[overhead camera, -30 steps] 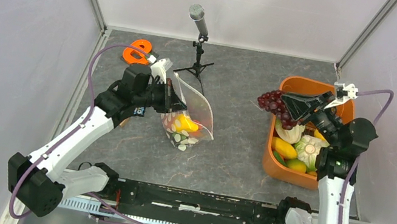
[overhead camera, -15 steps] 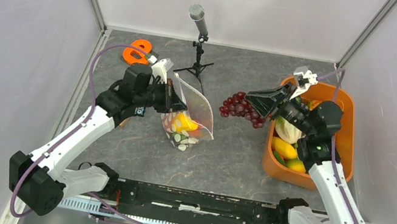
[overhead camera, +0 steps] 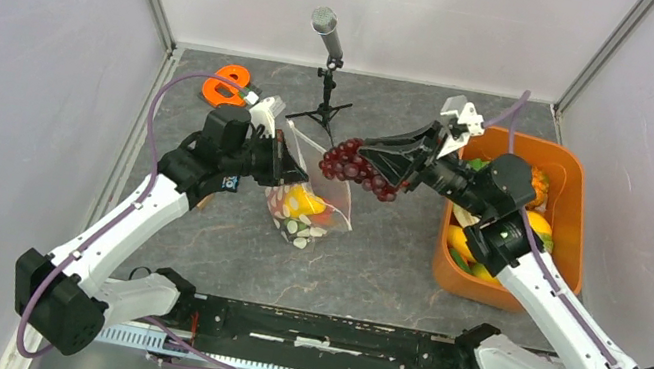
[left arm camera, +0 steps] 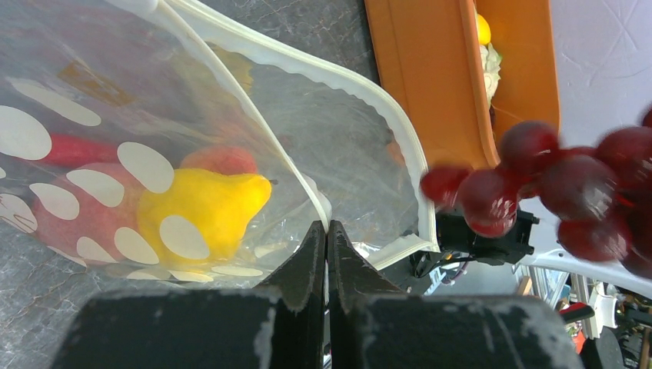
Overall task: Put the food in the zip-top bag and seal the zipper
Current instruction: Place the fake fruit in the zipper food storage bag.
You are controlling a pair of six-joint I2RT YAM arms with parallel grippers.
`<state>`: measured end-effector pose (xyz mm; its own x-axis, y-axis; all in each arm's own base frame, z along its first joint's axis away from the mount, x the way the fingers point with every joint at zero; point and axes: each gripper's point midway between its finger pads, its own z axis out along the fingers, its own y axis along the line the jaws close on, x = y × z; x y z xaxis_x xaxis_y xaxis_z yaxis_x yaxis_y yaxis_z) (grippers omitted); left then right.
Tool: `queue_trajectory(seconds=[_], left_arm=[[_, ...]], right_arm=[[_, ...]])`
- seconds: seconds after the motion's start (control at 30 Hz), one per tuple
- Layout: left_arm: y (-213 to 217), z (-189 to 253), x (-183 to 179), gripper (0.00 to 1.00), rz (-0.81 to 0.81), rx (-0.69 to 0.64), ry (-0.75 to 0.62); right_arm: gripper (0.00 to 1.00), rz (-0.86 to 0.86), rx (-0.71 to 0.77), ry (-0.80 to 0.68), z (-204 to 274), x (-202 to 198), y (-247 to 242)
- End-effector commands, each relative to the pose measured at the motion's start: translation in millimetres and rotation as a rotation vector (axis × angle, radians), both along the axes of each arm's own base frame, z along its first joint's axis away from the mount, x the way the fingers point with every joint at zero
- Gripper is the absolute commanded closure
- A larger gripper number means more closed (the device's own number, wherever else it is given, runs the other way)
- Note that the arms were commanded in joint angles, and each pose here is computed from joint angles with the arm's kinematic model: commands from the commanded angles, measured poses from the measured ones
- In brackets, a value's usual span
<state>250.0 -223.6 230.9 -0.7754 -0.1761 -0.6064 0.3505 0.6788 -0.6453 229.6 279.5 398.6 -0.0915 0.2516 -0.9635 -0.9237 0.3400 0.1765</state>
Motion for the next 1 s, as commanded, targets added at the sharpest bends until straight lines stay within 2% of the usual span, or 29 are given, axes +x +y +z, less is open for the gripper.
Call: queue_trajectory(seconds=[0.0,0.4,0.8,0.97], left_arm=[[-6.8,13.1,2.5,0.98,-0.028,-0.029,-0.037],[-2.0,23.3,-2.5,0.98,-0.022,-0.026,-0.064],[0.6,32.6,-4.6,0.98,-0.016,-0.026,-0.08],[2.7,38.2,-5.5,0.98,-0.006,-0.028,-0.091]], right_arm=[[0.98,-0.084,0.01,-0.125,32.8,4.9,8.5],[0.97,-0.162,-0.125,0.026,-45.0,38.0,45.8],[0.95,-0.195,-0.227,0.045,-76.5,48.9,78.8],[0.95,-0.244,-0.205,0.027,-77.1,59.4,87.0]])
